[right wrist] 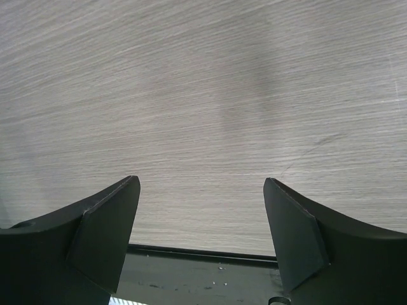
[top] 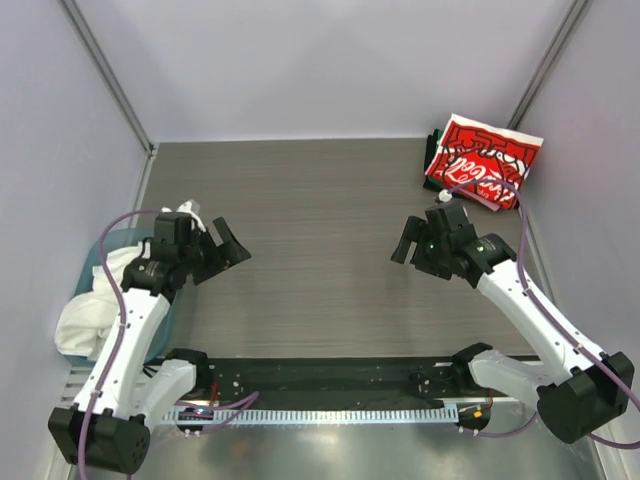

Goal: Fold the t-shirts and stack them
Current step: Grab the tshirt from the pile

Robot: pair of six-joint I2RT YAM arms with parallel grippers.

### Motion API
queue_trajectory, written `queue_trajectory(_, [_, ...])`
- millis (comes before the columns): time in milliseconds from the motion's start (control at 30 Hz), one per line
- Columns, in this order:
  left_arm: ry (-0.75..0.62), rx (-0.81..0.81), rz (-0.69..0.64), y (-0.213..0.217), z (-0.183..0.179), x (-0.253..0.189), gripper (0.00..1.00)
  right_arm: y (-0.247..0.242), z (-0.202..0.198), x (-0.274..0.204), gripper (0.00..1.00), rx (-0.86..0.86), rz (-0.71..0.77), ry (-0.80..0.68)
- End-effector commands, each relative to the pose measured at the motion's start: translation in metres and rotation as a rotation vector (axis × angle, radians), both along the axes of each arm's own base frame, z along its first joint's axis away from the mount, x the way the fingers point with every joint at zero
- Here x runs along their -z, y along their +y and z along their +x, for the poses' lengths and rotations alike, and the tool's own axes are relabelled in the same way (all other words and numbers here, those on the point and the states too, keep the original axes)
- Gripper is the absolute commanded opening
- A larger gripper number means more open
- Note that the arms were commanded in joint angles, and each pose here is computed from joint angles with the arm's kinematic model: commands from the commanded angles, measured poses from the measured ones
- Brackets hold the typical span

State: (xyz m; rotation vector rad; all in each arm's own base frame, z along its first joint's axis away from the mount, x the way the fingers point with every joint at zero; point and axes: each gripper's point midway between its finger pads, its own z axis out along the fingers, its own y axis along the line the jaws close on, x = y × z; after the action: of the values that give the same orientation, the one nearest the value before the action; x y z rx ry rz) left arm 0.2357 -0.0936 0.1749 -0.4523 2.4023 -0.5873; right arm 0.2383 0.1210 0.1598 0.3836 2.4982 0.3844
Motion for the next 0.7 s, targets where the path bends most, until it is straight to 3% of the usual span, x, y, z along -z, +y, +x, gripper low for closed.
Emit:
queue_trajectory(0, [-0.142,-0.089,0.109,0.026,0.01,-0.036,0.91,0.005,0.0,-0.003,0.85,-0.028,0.032,-0.03])
queue_trajectory(33, [-0.155,-0.111,0.131,0.031,0.011,-0.041,0.99,0.006,0.0,-0.002,0.85,-0.034,0.04,-0.032])
queue_trajectory(233, [-0.136,-0.403,0.378,0.102,0.006,-0.048,1.0,0.011,-0.013,0.013,0.85,-0.057,0.079,-0.002])
queue_trajectory(333, [-0.102,-0.526,0.438,0.133,0.005,-0.053,1.0,0.013,-0.017,0.017,0.85,-0.069,0.09,0.004])
queue_trajectory(467, [0.001,-0.701,0.438,0.184,0.002,-0.045,1.0,0.012,-0.021,0.023,0.85,-0.079,0.086,0.019])
queue_trajectory(667, [0.158,-0.882,0.381,0.233,-0.001,0.006,1.0,0.015,-0.021,0.031,0.85,-0.086,0.094,0.026])
